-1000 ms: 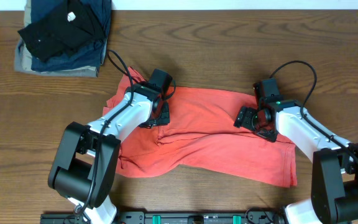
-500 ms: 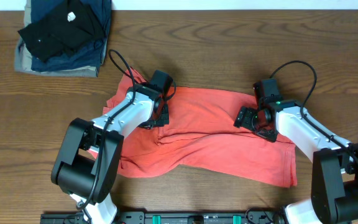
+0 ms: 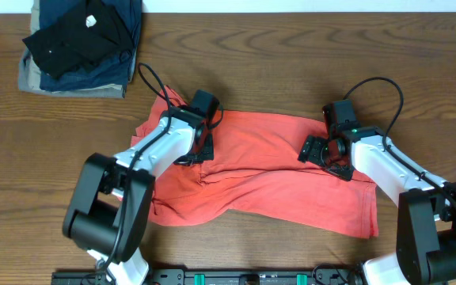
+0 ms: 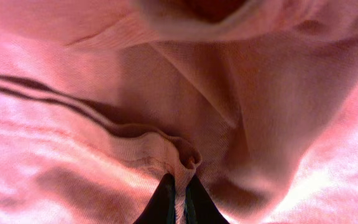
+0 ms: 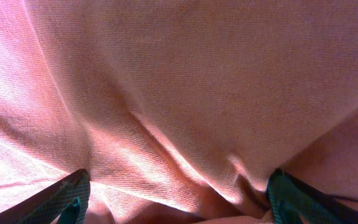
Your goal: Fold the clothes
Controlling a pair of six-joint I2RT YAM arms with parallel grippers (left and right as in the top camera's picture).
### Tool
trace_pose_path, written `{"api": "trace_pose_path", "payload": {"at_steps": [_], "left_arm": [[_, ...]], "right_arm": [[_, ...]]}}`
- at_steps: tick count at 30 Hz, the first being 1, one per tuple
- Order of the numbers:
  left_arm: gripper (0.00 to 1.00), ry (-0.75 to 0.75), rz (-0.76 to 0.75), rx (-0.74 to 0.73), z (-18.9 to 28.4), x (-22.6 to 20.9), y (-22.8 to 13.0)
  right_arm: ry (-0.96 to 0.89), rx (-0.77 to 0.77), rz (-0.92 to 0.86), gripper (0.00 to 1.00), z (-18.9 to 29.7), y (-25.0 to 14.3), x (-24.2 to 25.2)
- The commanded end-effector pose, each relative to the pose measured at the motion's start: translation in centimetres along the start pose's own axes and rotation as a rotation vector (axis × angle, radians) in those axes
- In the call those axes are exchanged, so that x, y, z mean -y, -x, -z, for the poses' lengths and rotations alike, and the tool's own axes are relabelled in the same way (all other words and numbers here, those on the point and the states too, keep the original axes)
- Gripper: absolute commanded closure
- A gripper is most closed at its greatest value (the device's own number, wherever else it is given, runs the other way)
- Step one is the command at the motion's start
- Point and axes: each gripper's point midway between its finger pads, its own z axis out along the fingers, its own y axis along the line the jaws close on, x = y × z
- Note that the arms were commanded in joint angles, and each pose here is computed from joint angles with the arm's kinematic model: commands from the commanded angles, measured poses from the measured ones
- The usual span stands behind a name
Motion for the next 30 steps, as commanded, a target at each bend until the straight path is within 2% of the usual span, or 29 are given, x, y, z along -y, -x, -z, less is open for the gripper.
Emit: {"api": "trace_pose_path", "payload": {"at_steps": [1,13,18,26,27,28,30], "left_arm": [[0.94,-0.025,0.014,0.069,3.1,-0.3,0.7],[0.94,-0.041,0.019,0.113,10.4,-2.7,-2.3],[0.93,-0.033,0.017,0.098,11.2,-3.3,-3.4],[0.93,-0.036,0.017,0.105,11.2,-3.2,-3.2],[0.91,-0.037,0.018,0.106,11.2,-3.2,-3.2],[0.83,-0.038,0.018,0.107,11.2,-3.2,-3.2],[0.83,-0.04,0.018,0.111,11.2,-3.1,-3.1]], "right_arm": [[-0.016,-0.094,0.019,0.1,-2.2,-2.7,0.8],[-0.016,-0.094,0.019,0.12,-2.2,-2.7,0.8],[-0.013,-0.091,0.019,0.12,-2.2,-2.6,0.7],[-0.012,-0.09,0.019,0.12,-2.2,-2.6,0.7],[-0.013,-0.091,0.019,0.12,-2.2,-2.6,0.7],[-0.013,-0.091,0.019,0.12,-2.2,-2.6,0.7],[-0.014,-0.091,0.019,0.13,-2.2,-2.6,0.7]]}}
